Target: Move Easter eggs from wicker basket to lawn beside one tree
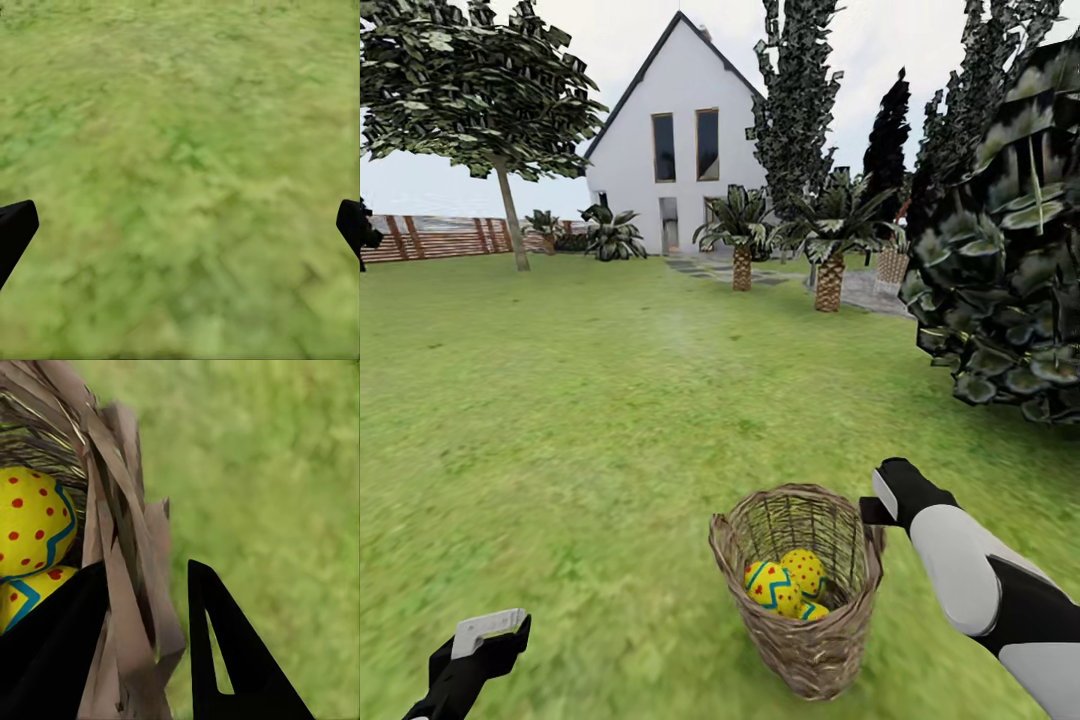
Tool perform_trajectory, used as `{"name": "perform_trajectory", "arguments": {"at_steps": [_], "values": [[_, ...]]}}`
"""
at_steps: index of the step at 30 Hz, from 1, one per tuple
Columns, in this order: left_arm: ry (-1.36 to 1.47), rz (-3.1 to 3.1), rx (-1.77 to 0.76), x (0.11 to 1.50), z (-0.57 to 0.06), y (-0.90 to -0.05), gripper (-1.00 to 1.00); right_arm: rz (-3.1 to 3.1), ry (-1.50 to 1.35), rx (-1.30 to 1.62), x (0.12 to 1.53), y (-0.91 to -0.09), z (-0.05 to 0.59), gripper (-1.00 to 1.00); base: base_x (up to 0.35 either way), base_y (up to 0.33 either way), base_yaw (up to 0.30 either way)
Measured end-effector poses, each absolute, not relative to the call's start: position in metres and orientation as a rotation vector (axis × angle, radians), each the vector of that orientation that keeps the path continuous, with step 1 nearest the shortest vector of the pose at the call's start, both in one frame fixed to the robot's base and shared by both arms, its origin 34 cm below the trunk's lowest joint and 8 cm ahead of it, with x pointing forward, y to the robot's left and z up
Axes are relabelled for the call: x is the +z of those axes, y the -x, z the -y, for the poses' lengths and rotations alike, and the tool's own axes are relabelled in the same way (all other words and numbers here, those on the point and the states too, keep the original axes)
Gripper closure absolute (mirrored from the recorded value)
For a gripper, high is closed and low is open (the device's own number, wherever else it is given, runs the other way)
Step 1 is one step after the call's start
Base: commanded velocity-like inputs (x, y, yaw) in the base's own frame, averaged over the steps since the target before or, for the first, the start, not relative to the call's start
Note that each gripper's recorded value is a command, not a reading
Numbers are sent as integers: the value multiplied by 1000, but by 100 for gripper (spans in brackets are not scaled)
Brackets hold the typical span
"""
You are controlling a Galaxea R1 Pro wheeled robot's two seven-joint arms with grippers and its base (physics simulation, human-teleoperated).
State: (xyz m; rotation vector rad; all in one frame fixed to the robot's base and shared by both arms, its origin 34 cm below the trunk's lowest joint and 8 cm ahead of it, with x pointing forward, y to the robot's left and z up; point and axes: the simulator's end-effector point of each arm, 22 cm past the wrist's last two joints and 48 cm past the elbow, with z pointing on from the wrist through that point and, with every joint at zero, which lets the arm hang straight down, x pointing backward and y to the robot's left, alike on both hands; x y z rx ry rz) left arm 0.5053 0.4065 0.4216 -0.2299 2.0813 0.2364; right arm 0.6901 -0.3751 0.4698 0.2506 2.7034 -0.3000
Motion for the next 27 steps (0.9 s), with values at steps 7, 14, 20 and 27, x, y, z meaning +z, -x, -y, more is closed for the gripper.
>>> {"name": "perform_trajectory", "arguments": {"at_steps": [7,14,20,27], "values": [[259,-2230,233,371,-409,-474,-100,-2693,-219,-231,485,-698,362,100,0,0,0],[242,-2241,276,389,-432,-475,-100,-2695,-247,-191,497,-700,358,100,0,0,0],[333,-2135,409,481,-530,-483,-100,-2690,-244,-19,508,-708,328,100,0,0,0],[337,-2152,477,565,-571,-486,-100,-2692,-209,-23,524,-714,318,100,0,0,0]]}}
